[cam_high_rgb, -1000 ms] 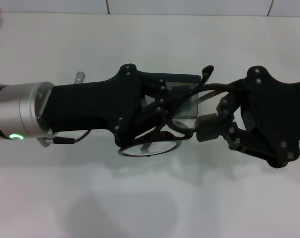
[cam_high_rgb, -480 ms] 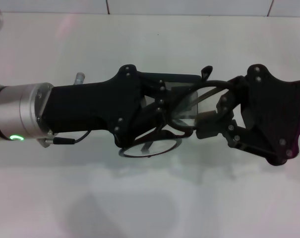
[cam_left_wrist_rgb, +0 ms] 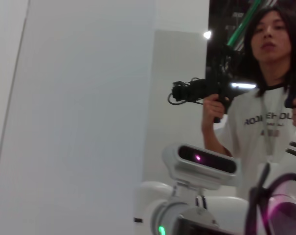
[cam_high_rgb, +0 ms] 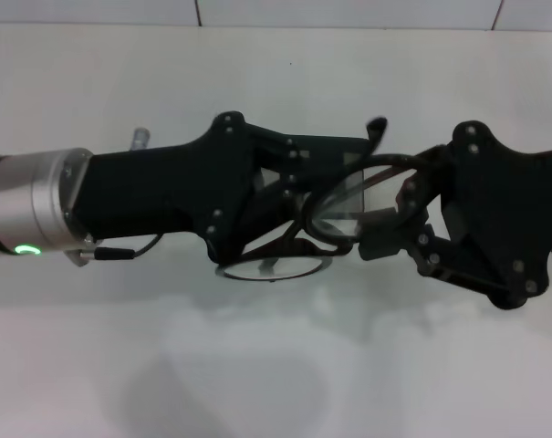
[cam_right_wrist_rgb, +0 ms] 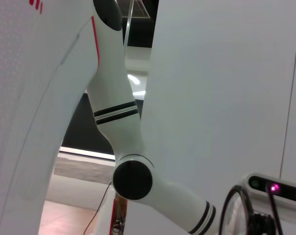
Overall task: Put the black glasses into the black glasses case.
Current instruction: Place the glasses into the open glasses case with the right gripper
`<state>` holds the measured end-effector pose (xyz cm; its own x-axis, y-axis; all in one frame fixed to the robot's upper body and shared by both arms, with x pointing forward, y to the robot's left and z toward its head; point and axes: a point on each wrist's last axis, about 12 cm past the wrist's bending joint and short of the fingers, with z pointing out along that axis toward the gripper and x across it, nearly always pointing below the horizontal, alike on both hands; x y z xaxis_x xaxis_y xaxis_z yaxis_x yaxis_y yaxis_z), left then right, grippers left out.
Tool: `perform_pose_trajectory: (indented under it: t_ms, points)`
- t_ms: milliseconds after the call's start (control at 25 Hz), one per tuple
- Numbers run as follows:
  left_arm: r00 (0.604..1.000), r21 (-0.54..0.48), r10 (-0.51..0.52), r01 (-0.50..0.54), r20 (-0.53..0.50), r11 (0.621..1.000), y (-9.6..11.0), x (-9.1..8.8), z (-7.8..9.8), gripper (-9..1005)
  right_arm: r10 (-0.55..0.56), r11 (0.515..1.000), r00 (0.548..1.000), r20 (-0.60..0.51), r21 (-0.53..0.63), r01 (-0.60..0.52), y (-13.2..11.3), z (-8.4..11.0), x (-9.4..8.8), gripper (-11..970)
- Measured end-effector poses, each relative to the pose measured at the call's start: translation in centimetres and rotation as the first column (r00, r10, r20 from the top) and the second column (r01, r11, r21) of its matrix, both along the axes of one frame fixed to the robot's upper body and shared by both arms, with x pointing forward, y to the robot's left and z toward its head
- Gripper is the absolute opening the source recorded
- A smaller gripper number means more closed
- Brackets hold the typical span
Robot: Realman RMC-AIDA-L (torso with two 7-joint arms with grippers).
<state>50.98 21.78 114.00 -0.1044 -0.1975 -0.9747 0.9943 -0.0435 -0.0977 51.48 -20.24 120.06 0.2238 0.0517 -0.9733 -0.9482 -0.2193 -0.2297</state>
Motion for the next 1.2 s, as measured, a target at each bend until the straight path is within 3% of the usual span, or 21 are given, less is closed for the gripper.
perform_pose_trajectory:
  t_ms: [560, 760, 800, 1000, 1200]
  points:
    - [0.995, -0.029, 0.101, -0.1, 0.013, 0.995, 1.8, 0.2, 0.0, 50, 0.021, 1.0, 0.999, -0.029, -0.018, -0.021, 0.4, -0.4, -0.4, 51]
    - [0.981, -0.024, 0.191, -0.19, 0.031, 0.981, 3.9, 0.5, 0.2, 50, 0.021, 0.985, 0.998, -0.06, -0.17, -0.031, 1.6, 0.6, -0.1, 52]
    - [0.965, -0.021, 0.26, -0.26, 0.044, 0.965, 5.9, 0.6, 0.5, 50, 0.015, 0.976, 0.998, -0.062, -0.216, -0.028, 2.0, 1.0, -0.1, 52]
    - [0.915, -0.016, 0.399, -0.399, 0.058, 0.917, 10.3, 0.2, 1.0, 50, -0.05, 0.862, 0.995, -0.084, -0.508, 0.001, 5.7, 3.9, 1.4, 52]
    - [0.893, -0.01, 0.447, -0.447, 0.042, 0.894, 11.6, -1.0, 0.2, 50, -0.212, 0.621, 0.97, -0.118, -0.782, 0.04, 9.7, 6.5, 4.2, 53]
